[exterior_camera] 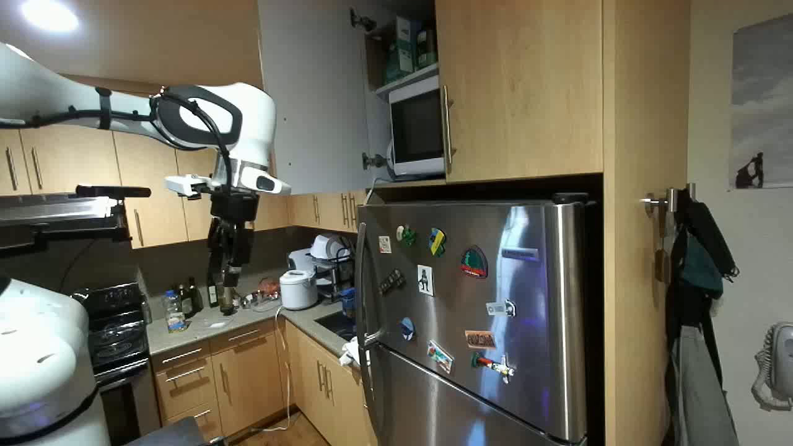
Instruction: Close the top left cupboard drawer above the refrigerator
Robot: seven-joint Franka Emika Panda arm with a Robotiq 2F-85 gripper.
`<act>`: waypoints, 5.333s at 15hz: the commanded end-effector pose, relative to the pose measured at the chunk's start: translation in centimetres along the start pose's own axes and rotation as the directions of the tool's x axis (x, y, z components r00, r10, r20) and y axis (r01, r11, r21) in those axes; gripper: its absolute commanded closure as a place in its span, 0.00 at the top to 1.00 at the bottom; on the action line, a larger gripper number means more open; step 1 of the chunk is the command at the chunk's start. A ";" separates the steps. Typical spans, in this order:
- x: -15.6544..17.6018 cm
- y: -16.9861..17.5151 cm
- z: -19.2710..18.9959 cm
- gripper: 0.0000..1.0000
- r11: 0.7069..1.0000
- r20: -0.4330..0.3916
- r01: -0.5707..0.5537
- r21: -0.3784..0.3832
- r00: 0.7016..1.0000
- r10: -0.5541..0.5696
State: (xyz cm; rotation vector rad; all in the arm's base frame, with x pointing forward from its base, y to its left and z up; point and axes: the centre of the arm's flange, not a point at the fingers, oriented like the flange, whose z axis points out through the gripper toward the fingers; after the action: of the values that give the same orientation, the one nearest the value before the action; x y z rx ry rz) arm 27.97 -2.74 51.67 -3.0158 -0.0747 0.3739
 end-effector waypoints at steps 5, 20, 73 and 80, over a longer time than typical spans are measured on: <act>0.0 0.0 0.0 1.00 1.000 0.000 0.000 0.000 1.000 0.000; -2.7 -10.4 -5.3 1.00 0.908 -0.375 0.173 -0.383 0.869 -0.324; 1.3 -25.3 -5.8 1.00 0.790 -0.794 0.094 -0.606 -0.013 -0.608; 3.6 -25.7 -5.9 1.00 0.811 -0.814 0.068 -0.582 -0.053 -0.579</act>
State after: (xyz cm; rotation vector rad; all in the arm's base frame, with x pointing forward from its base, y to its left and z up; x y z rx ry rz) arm 30.27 21.26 59.70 -2.5425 -0.8686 -2.0161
